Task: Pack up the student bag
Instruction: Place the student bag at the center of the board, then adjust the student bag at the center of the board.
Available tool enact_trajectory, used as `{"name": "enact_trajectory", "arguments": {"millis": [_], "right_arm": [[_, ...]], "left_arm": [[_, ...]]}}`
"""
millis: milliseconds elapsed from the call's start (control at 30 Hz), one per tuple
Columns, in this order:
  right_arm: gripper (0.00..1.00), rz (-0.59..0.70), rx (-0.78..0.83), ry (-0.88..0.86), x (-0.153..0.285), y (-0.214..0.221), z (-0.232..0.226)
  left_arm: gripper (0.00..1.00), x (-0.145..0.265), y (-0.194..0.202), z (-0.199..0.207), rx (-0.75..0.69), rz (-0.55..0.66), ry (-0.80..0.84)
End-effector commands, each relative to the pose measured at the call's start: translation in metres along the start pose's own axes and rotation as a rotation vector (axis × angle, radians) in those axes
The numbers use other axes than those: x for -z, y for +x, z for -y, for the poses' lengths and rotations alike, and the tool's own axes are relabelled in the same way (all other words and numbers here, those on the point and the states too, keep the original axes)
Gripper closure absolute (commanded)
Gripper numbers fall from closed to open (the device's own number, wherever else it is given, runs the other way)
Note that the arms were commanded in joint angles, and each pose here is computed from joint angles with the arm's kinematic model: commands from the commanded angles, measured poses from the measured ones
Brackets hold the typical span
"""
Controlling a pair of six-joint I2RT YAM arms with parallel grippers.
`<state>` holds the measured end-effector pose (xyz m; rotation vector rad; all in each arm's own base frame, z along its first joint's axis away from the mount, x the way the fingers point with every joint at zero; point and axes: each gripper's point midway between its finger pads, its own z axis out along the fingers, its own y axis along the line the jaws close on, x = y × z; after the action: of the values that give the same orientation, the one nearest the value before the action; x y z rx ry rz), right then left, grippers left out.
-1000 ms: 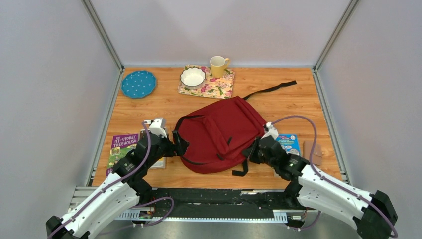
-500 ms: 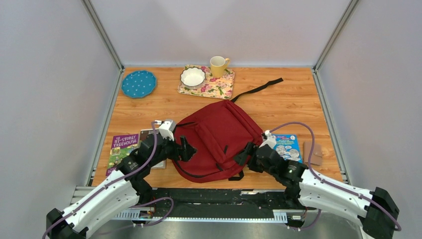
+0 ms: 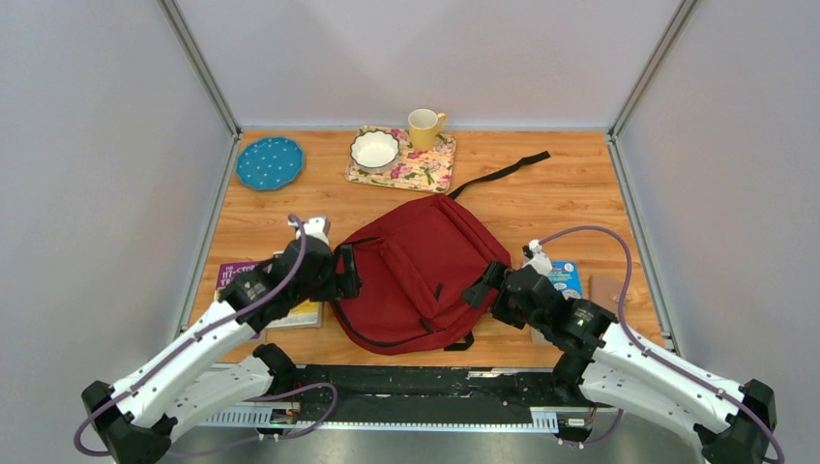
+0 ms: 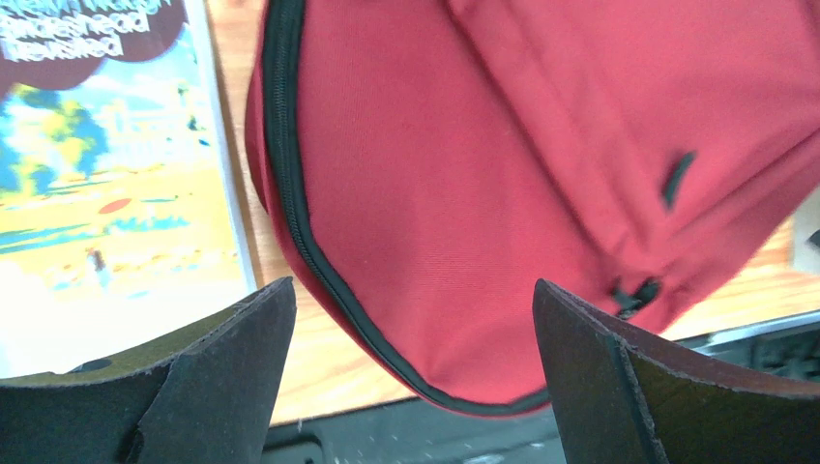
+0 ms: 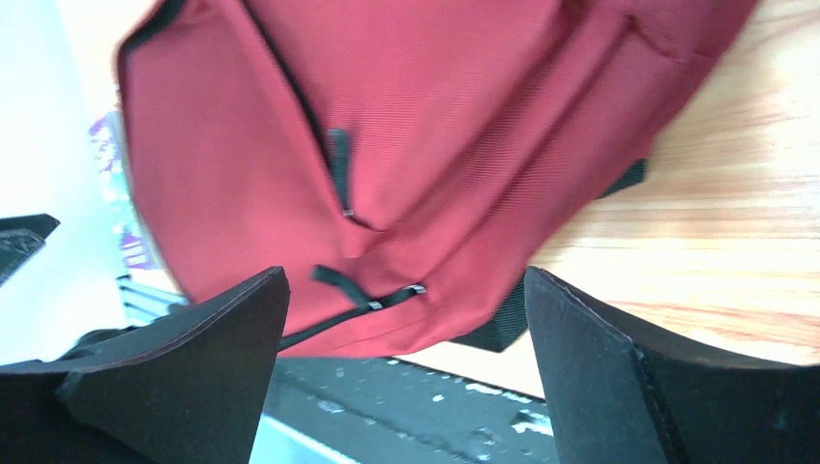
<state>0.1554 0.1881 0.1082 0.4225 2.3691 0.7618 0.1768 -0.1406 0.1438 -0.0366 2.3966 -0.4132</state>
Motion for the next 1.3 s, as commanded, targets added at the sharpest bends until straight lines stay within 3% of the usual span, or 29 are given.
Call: {"name": "enact_trajectory", "arguments": {"millis": [0, 167, 367, 567, 733, 767, 833, 867, 933, 967, 1067, 1267], "right_arm": [[0.05, -0.051, -0.043, -0.008, 0.020, -0.007, -0.027], [0.05, -0.044, -0.013, -0.007, 0.002, 0.000, -0.019], [0.04, 0.039, 0.029, -0.005, -0.001, -0.006, 0.003], [0.04, 0.019, 0.007, -0.014, 0.000, 0.001, 0.008], [0.04, 0.012, 0.001, -0.015, -0.008, 0.004, 0.009], [0.04, 0.008, 0.004, -0.010, -0.010, 0.005, 0.009], [0.04, 0.015, -0.002, -0.007, -0.013, 0.003, 0.009], [0.04, 0.004, -0.004, -0.001, -0.014, 0.004, 0.010], [0.04, 0.002, -0.008, -0.003, -0.017, 0.002, 0.012], [0.04, -0.008, -0.012, -0.003, -0.018, 0.004, 0.013], [0.04, -0.027, -0.031, 0.002, -0.023, 0.004, 0.020], [0.04, -0.023, -0.070, -0.036, -0.031, 0.003, 0.022]], "left_arm": [[0.01, 0.039, -0.021, -0.006, 0.064, -0.074, -0.156], [0.01, 0.009, 0.023, -0.016, 0.068, -0.193, -0.180], [0.01, -0.013, 0.045, -0.039, 0.114, -0.040, -0.113], [0.01, -0.022, 0.062, -0.027, 0.117, -0.121, -0.054], [0.02, -0.047, 0.065, -0.007, 0.152, -0.097, 0.052], [0.16, -0.050, 0.067, -0.008, 0.146, -0.104, 0.046], [0.28, -0.054, 0.064, -0.008, 0.123, -0.110, 0.025], [0.45, -0.057, 0.061, -0.010, 0.109, -0.100, 0.011], [0.57, -0.061, 0.052, -0.007, 0.053, -0.091, -0.001], [0.70, -0.063, 0.047, -0.008, 0.032, -0.083, -0.018], [0.84, -0.068, 0.029, -0.001, -0.057, -0.092, -0.017], [0.89, -0.075, -0.010, 0.005, -0.196, -0.114, 0.017]]}}
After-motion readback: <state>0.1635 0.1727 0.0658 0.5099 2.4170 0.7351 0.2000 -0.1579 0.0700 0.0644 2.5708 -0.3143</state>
